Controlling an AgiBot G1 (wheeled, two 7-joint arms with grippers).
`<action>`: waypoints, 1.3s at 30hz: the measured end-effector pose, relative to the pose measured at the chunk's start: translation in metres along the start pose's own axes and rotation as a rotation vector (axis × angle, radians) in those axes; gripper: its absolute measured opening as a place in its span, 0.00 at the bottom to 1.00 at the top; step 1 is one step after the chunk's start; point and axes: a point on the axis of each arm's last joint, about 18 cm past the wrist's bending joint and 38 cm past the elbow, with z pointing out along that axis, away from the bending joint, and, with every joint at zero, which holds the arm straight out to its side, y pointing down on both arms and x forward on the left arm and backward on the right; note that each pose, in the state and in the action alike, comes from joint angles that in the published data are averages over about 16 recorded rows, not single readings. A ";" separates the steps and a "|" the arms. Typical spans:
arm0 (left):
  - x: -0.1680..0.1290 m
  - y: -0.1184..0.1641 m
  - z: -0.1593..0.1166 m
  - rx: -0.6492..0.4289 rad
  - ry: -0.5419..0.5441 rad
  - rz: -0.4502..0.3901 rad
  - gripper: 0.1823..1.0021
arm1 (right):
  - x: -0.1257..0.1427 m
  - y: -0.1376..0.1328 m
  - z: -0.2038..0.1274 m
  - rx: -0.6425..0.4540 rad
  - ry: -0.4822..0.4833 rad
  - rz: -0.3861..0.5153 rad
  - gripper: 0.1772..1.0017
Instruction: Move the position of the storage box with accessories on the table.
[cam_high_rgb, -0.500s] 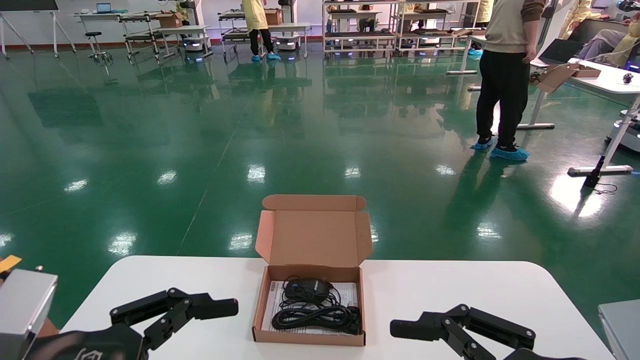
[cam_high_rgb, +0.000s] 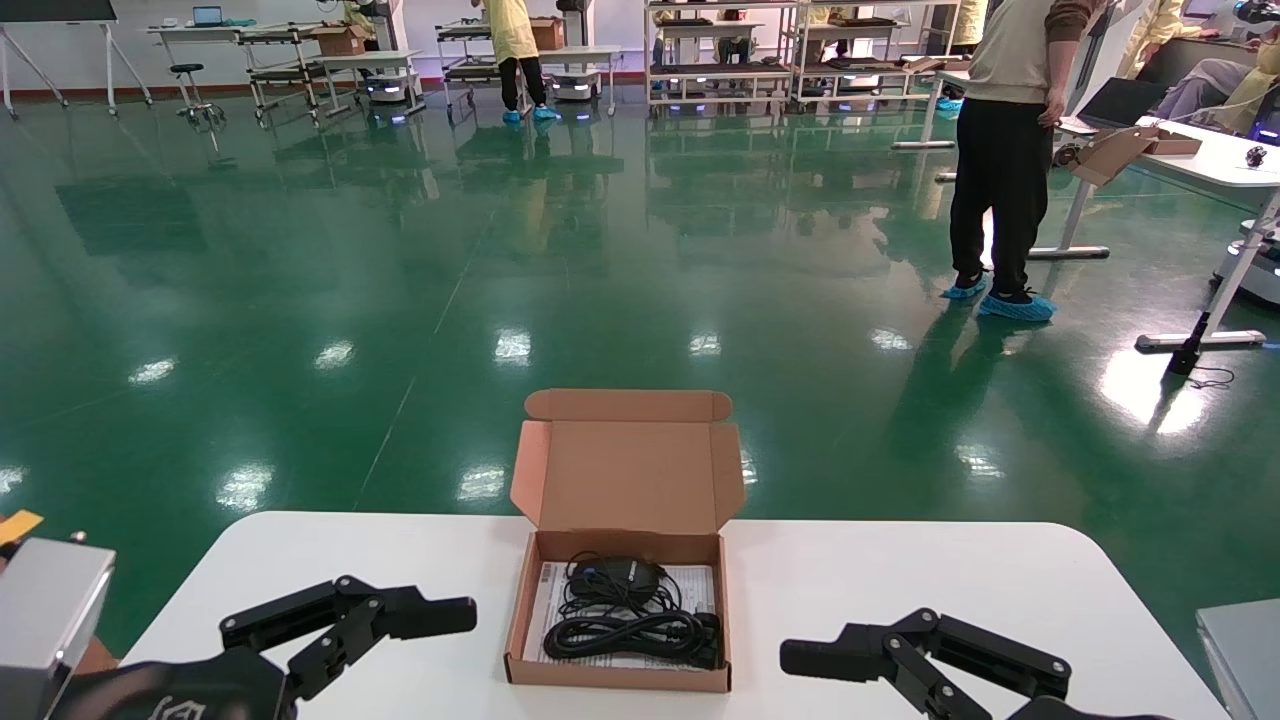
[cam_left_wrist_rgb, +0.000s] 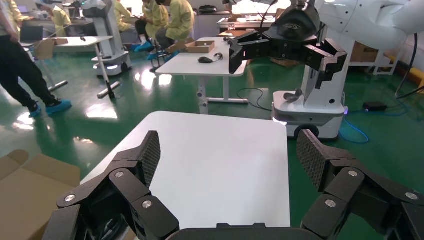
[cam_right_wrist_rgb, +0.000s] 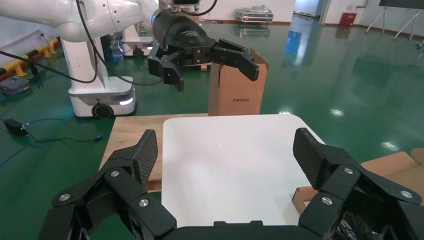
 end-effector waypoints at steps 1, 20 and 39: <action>0.000 0.000 0.000 0.000 0.000 0.000 1.00 | 0.001 0.000 0.000 -0.010 -0.003 0.000 1.00; 0.000 0.000 0.000 0.000 0.000 0.000 1.00 | 0.090 0.006 0.020 -0.317 0.092 0.209 1.00; 0.000 0.000 0.000 0.000 -0.001 0.000 1.00 | 0.170 0.049 0.028 -0.293 0.344 0.477 1.00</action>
